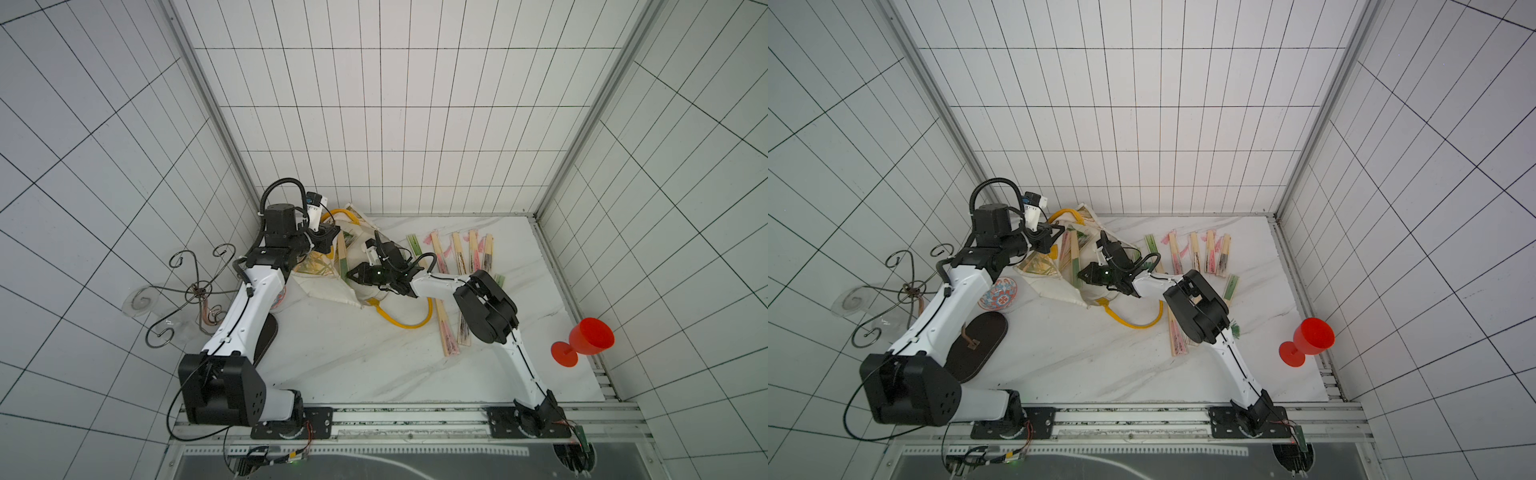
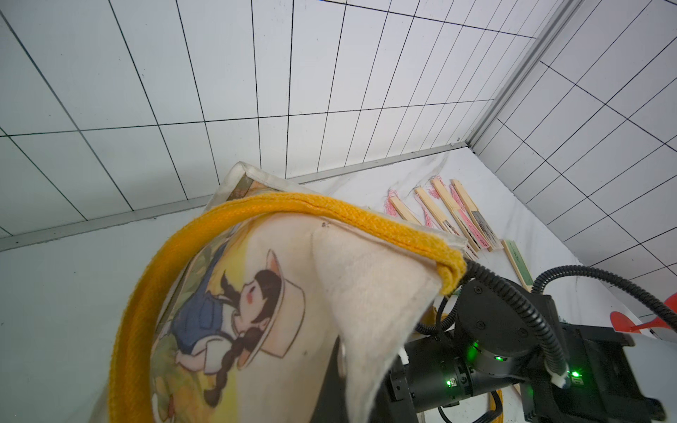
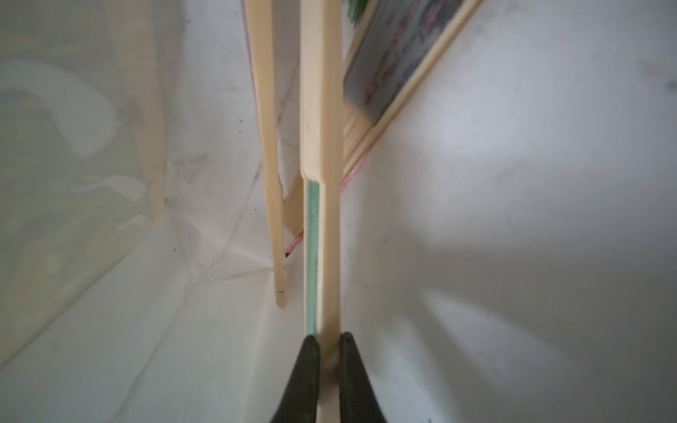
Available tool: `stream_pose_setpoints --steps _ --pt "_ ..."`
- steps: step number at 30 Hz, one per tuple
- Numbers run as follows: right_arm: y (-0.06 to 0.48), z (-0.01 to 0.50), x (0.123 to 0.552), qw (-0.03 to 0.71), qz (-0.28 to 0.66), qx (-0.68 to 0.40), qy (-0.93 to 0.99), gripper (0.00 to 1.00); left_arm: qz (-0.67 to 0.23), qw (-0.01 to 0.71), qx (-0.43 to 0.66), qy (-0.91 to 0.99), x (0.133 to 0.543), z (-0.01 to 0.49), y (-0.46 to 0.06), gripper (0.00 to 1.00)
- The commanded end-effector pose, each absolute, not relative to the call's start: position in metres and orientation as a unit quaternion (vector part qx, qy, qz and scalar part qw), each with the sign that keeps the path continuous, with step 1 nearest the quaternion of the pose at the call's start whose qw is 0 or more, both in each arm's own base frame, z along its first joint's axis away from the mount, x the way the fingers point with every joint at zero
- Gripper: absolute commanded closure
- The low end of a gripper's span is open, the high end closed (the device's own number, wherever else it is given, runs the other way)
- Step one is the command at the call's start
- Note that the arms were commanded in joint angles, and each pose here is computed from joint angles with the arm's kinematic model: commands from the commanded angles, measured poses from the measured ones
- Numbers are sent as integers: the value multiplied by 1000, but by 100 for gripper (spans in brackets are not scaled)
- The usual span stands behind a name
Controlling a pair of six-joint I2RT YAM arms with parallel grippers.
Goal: Take out the folding fans from the tote bags
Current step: Pick up the folding fan from the canvas bag.
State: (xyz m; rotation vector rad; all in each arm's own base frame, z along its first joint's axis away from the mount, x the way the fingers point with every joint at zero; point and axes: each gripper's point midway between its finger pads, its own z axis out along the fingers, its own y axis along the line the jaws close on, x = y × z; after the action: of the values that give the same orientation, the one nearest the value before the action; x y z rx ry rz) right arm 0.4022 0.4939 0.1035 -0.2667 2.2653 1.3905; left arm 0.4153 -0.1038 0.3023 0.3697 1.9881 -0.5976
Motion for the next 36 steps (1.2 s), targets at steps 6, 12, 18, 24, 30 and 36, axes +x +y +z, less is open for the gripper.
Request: stream_pose_setpoints --steps 6,12,18,24,30,36 --pt "472 144 398 283 503 -107 810 94 -220 531 159 803 421 321 -92 100" --pt "459 148 399 304 477 -104 818 97 -214 531 156 805 421 318 -88 100" --pt "448 155 396 317 458 -107 823 98 -196 530 152 811 423 314 -81 100" --pt "436 164 389 328 447 -113 825 99 -188 529 144 815 424 311 -75 100" --pt "425 167 380 323 435 -113 833 100 -177 523 135 823 428 304 -70 100" --pt "408 172 356 313 421 -125 842 100 -142 515 119 837 434 295 -57 100"
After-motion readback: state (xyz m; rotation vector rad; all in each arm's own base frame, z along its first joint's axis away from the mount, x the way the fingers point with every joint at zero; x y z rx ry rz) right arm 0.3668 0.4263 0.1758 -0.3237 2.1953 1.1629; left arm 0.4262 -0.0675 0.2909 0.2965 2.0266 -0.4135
